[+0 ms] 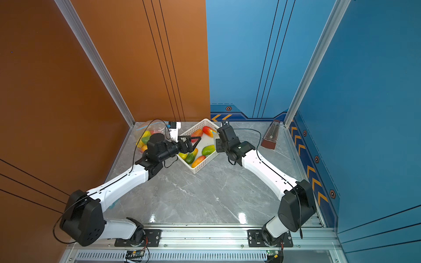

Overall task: Place the mango in a zip-top bag and seal the zipper
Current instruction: Pick up the zipper food storage bag at the center of the board, then open the zipper of the food storage bag.

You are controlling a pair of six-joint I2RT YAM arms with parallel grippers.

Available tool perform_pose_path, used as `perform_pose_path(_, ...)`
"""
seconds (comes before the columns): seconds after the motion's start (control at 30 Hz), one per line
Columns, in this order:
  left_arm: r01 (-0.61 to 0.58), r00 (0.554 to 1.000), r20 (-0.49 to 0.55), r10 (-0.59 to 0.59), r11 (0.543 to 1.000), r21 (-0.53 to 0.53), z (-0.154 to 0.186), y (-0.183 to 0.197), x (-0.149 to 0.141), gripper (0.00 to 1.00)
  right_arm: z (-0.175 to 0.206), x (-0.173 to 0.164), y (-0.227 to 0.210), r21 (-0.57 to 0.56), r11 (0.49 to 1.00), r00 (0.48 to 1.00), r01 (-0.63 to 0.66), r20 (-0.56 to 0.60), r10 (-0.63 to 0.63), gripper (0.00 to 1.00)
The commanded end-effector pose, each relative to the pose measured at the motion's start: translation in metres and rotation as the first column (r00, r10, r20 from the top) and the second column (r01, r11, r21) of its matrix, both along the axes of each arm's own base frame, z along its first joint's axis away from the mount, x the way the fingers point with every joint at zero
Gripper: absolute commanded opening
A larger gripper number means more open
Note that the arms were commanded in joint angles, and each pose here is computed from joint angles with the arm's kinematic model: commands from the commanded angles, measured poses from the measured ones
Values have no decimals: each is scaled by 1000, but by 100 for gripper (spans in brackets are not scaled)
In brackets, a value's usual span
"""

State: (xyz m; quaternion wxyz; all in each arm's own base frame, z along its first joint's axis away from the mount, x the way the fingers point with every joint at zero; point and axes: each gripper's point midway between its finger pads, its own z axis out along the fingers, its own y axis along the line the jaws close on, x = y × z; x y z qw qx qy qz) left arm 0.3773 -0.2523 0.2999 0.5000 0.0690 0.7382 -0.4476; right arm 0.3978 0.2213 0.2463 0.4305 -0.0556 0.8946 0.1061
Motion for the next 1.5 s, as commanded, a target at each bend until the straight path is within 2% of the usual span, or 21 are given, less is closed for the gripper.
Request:
perform_pose_path(0.0,14,999,43,-9,994,-111,44,2,-4,98,50,-10,17,187,981,999,-42,19,39,0)
perform_pose_path(0.17,8,996,92,8,986,-167,81,21,-7,98,140,-8,4,179,982,979,-66,201,29,0)
perform_pose_path(0.2,10,992,122,13,982,-191,101,27,-8,98,156,-6,8,191,978,972,-81,231,35,0)
perform_pose_path(0.3,-12,988,144,47,972,-234,124,53,-10,98,191,1,41,216,961,941,-174,324,97,0)
perform_pose_path(0.4,-90,976,170,138,960,-266,137,88,-21,98,196,8,90,224,940,915,-259,368,165,0)
perform_pose_path(0.47,-130,969,166,181,951,-280,134,106,-31,98,188,9,130,219,923,903,-316,367,222,0)
perform_pose_path(0.7,-158,970,135,203,945,-287,109,125,-51,98,156,40,206,341,865,911,-368,320,261,0)
perform_pose_path(0.8,-186,964,151,219,961,-207,86,132,-50,99,140,49,225,383,841,913,-382,300,278,0)
perform_pose_path(0.93,-233,965,123,230,972,13,45,136,-38,98,127,47,237,416,816,911,-403,270,312,0)
perform_pose_path(1.07,-317,948,92,305,933,168,8,150,-20,96,118,41,246,446,786,903,-429,237,359,0)
perform_pose_path(1.27,-401,916,98,389,873,278,-11,167,7,88,116,29,253,458,745,874,-484,227,429,0)
perform_pose_path(1.33,-437,899,116,422,849,299,-9,175,15,80,113,27,253,452,744,870,-493,221,441,0)
perform_pose_path(1.4,-453,891,123,437,839,300,-5,180,21,73,108,26,253,441,743,863,-503,214,457,0)
perform_pose_path(1.47,-451,892,127,433,842,296,0,180,26,71,104,25,251,436,745,862,-505,203,465,0)
